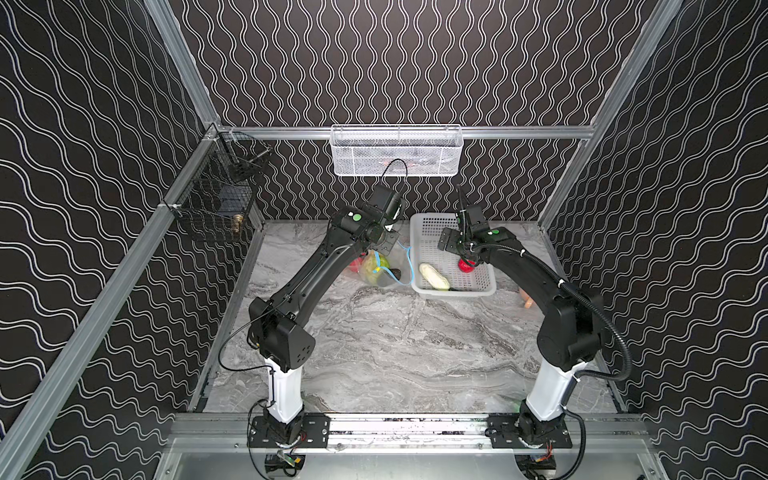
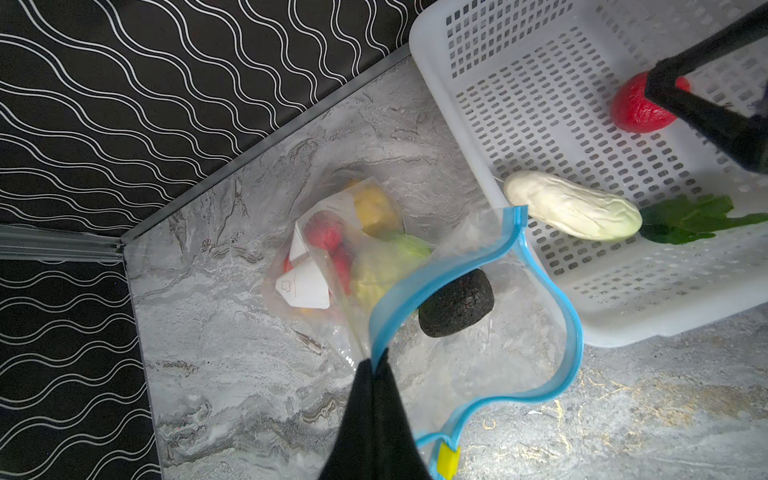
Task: Place the food in the zip-top bag and seal the zipper
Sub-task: 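Lower the right gripper onto the red apple and close on it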
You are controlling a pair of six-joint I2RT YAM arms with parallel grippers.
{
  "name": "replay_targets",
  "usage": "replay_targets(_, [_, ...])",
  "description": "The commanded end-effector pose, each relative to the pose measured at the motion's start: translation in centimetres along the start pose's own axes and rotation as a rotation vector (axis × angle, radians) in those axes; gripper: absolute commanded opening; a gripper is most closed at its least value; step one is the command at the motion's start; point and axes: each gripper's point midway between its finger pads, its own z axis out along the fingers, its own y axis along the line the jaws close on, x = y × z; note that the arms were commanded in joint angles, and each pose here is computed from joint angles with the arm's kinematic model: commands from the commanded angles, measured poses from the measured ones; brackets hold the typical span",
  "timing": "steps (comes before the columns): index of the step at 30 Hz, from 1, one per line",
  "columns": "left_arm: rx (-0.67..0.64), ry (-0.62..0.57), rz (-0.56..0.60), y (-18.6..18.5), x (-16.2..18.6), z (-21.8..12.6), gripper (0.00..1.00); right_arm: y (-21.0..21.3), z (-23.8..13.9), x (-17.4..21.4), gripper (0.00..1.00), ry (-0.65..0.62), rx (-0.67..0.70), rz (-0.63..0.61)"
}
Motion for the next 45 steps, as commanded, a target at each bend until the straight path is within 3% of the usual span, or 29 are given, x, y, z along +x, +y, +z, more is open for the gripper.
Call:
replay_targets(1, [-0.009, -0.01, -0.006, 0.3, -0.1, -0.2, 0.0, -1.9, 0.2, 0.3, 0.99, 0.012, 0.109, 0.025])
replay_targets(12, [-0.018, -0.009, -0.006, 0.4, -0.1, -0.3, 0.0, -4.8, 3.1, 1.6, 0.99, 0.069, 0.236, 0.06])
replay_targets(35, [-0.035, -0.003, 0.001, 0.6, -0.1, 0.0, 0.0, -5.9, 7.5, 2.9, 0.99, 0.14, 0.249, 0.038])
replay_targets(45, [-0.037, 0.002, 0.002, 0.6, 0.0, 0.2, 0.0, -6.1, 9.1, 2.6, 0.94, 0.131, 0.278, -0.004])
